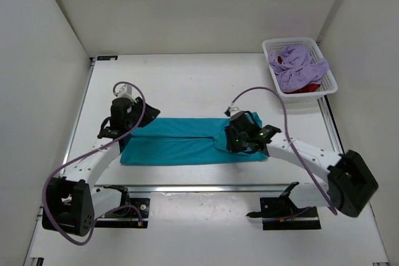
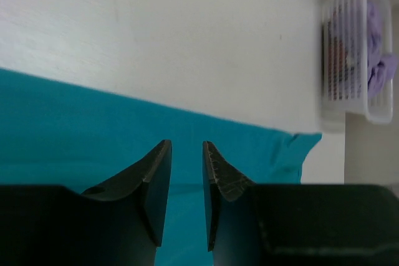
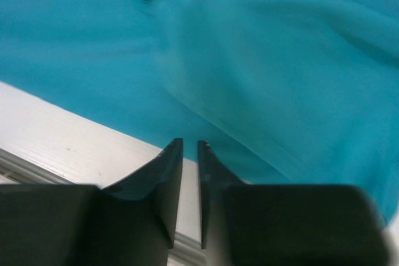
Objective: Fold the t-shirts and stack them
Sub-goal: Fold the other side of the tshirt into a rectangle
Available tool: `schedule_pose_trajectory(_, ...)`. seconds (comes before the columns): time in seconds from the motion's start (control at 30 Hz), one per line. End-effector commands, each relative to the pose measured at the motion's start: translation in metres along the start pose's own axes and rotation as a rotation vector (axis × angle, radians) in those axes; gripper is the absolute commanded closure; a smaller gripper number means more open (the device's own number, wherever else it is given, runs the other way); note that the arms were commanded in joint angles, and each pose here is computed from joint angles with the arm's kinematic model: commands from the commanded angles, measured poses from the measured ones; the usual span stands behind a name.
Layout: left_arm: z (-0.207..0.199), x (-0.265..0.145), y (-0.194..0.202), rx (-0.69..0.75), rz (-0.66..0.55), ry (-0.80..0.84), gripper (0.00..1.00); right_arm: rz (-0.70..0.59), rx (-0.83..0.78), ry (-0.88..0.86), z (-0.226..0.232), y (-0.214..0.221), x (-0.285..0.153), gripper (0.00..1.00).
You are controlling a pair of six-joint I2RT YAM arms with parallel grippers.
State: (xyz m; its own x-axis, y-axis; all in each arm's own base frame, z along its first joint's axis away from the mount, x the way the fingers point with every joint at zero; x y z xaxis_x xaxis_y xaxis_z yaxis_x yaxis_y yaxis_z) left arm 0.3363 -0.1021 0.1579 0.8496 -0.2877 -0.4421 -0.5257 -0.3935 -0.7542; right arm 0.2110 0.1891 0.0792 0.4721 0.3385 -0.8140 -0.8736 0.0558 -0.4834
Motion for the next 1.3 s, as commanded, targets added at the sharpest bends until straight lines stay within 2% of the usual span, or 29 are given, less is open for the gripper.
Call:
schedule_pose_trajectory(0.0, -0.006, -0.001, 0.032, 0.023, 0.031, 0.019, 0.63, -0.087, -0.071, -0.071, 0.047, -0.025, 0.014, 0.84)
schedule_pose_trajectory(0.03, -0.004, -0.001, 0.036, 0.035, 0.031, 0.01, 0.63, -0.098, -0.086, -0.074, 0.053, -0.031, 0.016, 0.77)
schedule_pose_trajectory(0.13, 0.004, -0.003, 0.047, 0.022, 0.04, 0.005, 0.63, -0.073, -0.113, -0.06, 0.063, -0.03, 0.033, 0.67)
schedule_pose_trajectory(0.27, 0.021, -0.001, 0.054, -0.019, 0.054, -0.001, 0.63, -0.038, -0.123, 0.001, 0.06, -0.025, 0.054, 0.64)
schedule_pose_trajectory(0.53, 0.022, 0.006, 0.072, -0.016, 0.098, 0.003, 0.62, -0.011, -0.119, 0.049, 0.055, -0.018, 0.077, 0.66)
schedule_pose_trajectory(0.63, 0.017, 0.006, 0.071, -0.011, 0.094, 0.015, 0.62, -0.01, -0.118, 0.093, 0.046, -0.017, 0.08, 0.75)
schedule_pose_trajectory(0.67, 0.018, 0.005, 0.074, -0.012, 0.097, 0.017, 0.62, -0.008, -0.116, 0.094, 0.048, -0.017, 0.08, 0.84)
schedule_pose_trajectory(0.7, 0.018, 0.006, 0.071, -0.013, 0.092, 0.015, 0.62, -0.015, -0.113, 0.095, 0.048, -0.02, 0.078, 0.88)
schedule_pose_trajectory(0.83, 0.015, 0.005, 0.071, -0.017, 0.095, 0.025, 0.62, -0.003, -0.113, 0.075, 0.058, -0.024, 0.067, 0.96)
schedule_pose_trajectory(1.03, 0.013, 0.005, 0.062, -0.012, 0.089, 0.027, 0.63, 0.128, -0.135, 0.046, 0.07, -0.011, 0.048, 0.97)
schedule_pose_trajectory(1.17, 0.009, 0.005, 0.056, -0.013, 0.088, 0.044, 0.62, 0.19, -0.137, 0.015, 0.075, -0.002, 0.053, 0.97)
schedule_pose_trajectory(1.27, 0.01, 0.005, 0.05, -0.02, 0.078, 0.041, 0.62, 0.239, -0.127, -0.034, 0.078, 0.009, 0.057, 0.86)
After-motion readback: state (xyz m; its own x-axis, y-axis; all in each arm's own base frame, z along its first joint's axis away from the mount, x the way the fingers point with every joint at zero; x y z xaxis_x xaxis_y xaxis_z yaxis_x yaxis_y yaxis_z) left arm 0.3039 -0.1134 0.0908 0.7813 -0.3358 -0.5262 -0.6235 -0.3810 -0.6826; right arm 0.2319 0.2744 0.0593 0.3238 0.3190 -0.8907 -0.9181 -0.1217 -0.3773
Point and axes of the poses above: each gripper's point midway between its finger pads, its own x axis out along the fingers, its own z axis along the line the jaws close on, y = z × x, the point moved 1 cm from there along -x, back along the fingers, and after that the axes turned 14 degrees about x, right-handed, at the moved point
